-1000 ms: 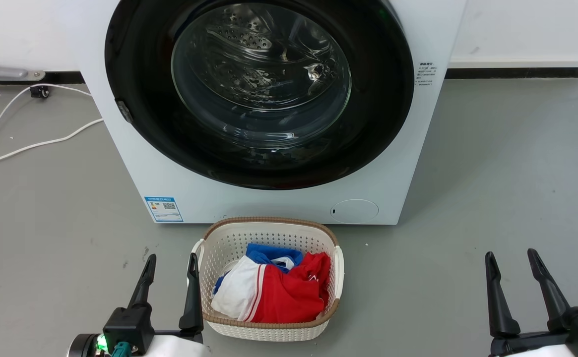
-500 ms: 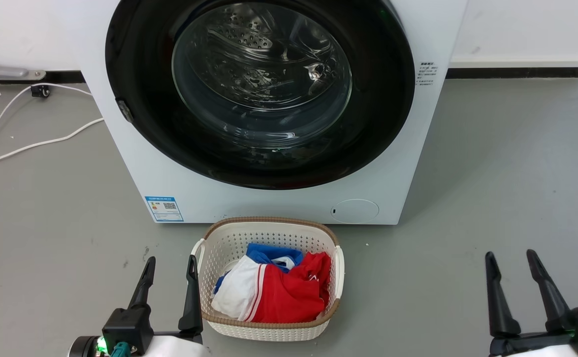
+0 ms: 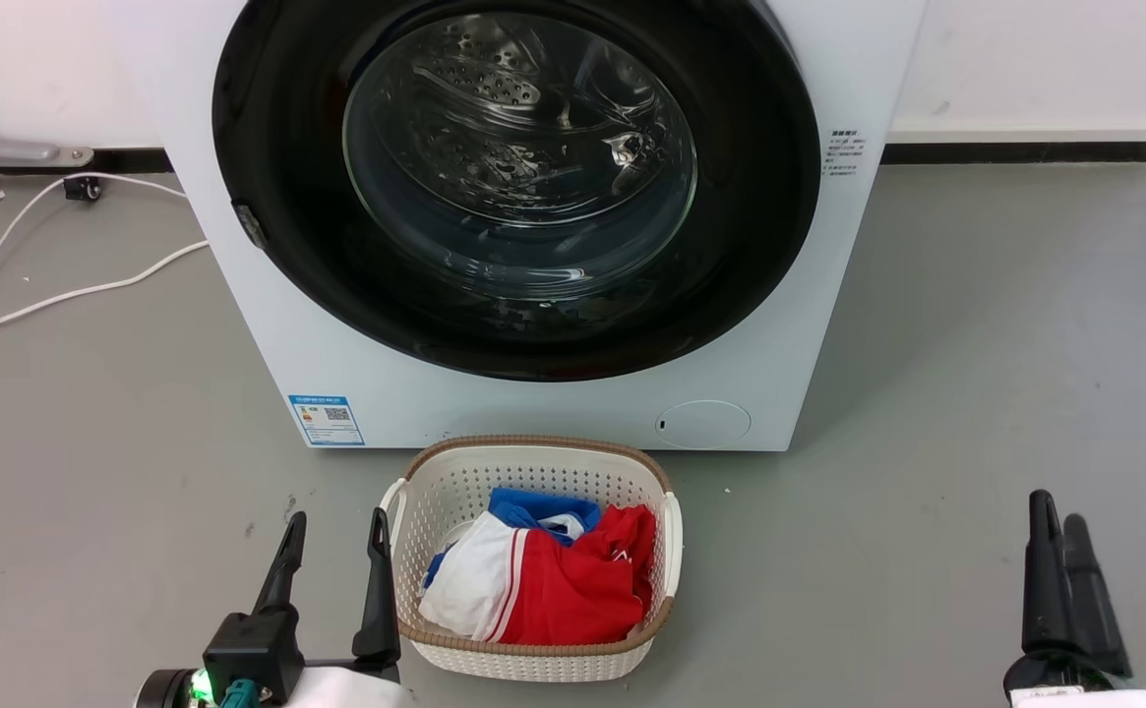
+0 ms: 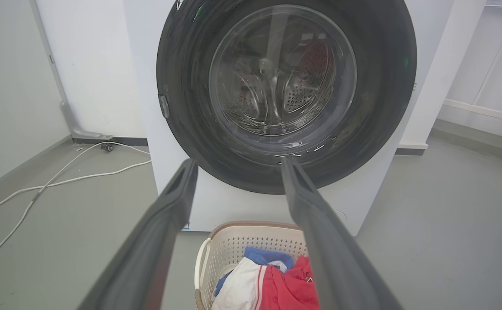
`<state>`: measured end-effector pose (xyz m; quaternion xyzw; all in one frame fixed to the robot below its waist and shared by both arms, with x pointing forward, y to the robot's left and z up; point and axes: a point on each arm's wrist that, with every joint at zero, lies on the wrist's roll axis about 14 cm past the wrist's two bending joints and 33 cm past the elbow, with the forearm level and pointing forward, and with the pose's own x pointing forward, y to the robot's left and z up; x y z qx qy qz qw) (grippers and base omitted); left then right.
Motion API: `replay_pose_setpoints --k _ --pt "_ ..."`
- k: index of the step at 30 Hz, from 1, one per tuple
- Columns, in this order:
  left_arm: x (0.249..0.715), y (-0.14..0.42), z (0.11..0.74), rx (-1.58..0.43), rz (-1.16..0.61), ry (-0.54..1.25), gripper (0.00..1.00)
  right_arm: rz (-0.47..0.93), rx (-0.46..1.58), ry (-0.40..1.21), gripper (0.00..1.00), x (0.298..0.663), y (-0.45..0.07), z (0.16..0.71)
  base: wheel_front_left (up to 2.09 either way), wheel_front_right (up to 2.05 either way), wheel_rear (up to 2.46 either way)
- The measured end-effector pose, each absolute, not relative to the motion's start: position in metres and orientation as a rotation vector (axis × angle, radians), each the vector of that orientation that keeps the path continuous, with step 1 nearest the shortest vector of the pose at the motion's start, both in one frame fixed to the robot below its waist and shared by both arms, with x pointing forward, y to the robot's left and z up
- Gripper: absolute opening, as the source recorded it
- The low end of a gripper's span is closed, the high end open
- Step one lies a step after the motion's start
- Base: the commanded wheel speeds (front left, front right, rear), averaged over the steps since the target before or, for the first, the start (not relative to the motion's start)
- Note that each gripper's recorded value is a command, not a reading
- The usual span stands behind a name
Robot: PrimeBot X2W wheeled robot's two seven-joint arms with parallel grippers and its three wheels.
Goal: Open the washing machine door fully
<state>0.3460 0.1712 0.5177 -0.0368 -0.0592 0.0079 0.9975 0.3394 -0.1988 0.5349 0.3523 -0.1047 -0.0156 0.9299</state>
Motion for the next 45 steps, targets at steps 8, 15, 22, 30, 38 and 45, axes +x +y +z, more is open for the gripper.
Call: replay_pose_setpoints --k 8,15,22,30,38,45 --pt "0.346 0.171 0.516 -0.073 0.017 -0.115 1.0 -0.055 1.069 -0.191 1.0 0.339 -0.192 0.525 0.0 0.0 0.0" --pt "0.344 0.172 0.514 -0.073 0.019 -0.109 1.0 -0.049 1.348 -0.152 1.0 0.338 -0.175 0.519 0.0 0.0 0.0" --pt "0.344 0.172 0.513 -0.076 0.018 -0.103 1.0 -0.007 1.569 -0.077 1.0 0.336 -0.176 0.518 0.0 0.0 0.0" --pt "0.344 0.172 0.511 -0.078 0.019 -0.099 1.0 0.026 1.652 -0.022 1.0 0.334 -0.181 0.514 0.0 0.0 0.0" --pt "0.343 0.173 0.511 -0.078 0.022 -0.097 1.0 0.05 1.667 0.032 0.0 0.331 -0.177 0.507 0.0 0.0 0.0" --pt "0.342 0.173 0.51 -0.077 0.023 -0.095 1.0 0.038 1.659 0.027 0.0 0.33 -0.181 0.505 0.0 0.0 0.0"
